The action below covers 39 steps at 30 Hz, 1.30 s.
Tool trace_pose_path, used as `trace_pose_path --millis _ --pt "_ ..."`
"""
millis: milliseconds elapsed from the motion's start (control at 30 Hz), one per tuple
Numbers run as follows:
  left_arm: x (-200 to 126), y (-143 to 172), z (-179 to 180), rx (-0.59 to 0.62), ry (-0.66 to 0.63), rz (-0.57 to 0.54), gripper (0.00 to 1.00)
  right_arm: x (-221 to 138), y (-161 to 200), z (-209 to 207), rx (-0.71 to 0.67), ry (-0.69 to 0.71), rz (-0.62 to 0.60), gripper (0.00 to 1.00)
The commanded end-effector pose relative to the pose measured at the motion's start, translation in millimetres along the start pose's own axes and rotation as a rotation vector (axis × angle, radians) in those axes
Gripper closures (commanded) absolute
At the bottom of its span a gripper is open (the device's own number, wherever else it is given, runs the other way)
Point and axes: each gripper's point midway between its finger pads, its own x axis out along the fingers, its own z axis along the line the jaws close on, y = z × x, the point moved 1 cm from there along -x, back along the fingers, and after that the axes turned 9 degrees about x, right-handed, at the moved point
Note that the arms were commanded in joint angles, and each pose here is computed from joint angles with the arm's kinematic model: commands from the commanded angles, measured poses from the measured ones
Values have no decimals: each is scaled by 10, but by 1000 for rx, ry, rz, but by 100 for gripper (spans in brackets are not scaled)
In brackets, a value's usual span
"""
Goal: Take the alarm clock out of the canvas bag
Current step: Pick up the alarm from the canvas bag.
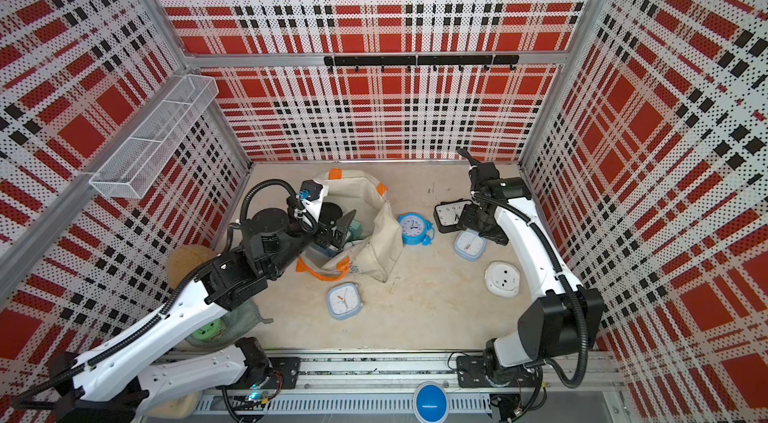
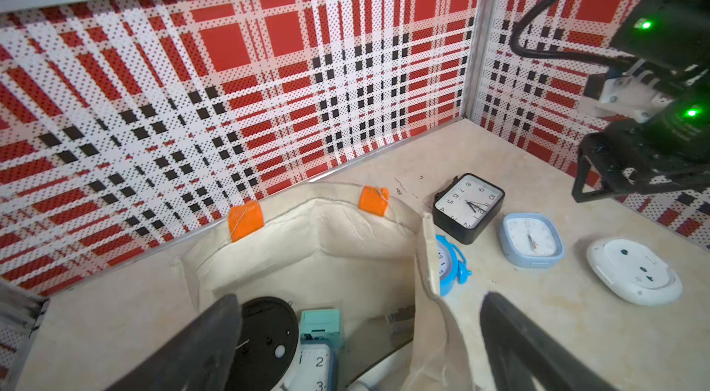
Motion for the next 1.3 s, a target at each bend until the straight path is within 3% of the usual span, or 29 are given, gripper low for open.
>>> trace_pose_path --millis 0,100,233,333,433,567,767,1100,1267 --pt "-68 154 142 -186 -25 59 0 -294 -123 308 -158 -176 -95 17" --pt "-110 301 283 -312 -46 131 1 -871 -95 889 -356 -355 -228 17" --pt "-114 558 476 -508 -66 242 1 -1494 139 1651 -606 -449 -331 19" --pt "-141 826 624 -584 -139 343 0 -1747 390 2195 -718 -529 -354 20" --pt "-265 1057 806 -596 -265 435 2 -1841 608 2645 -703 -646 -300 21" --pt "-375 1215 942 -571 -362 505 1 -1571 811 3079 -560 -745 -131 23" --pt "-296 1643 985 -614 -406 636 0 -1079 1098 3552 -421 -836 46 25" --pt "-184 1985 915 -700 -396 676 40 -134 1432 3922 -237 -785 246 31" --pt "-177 2012 904 -703 -394 683 42 258 1526 3961 -157 -740 286 37"
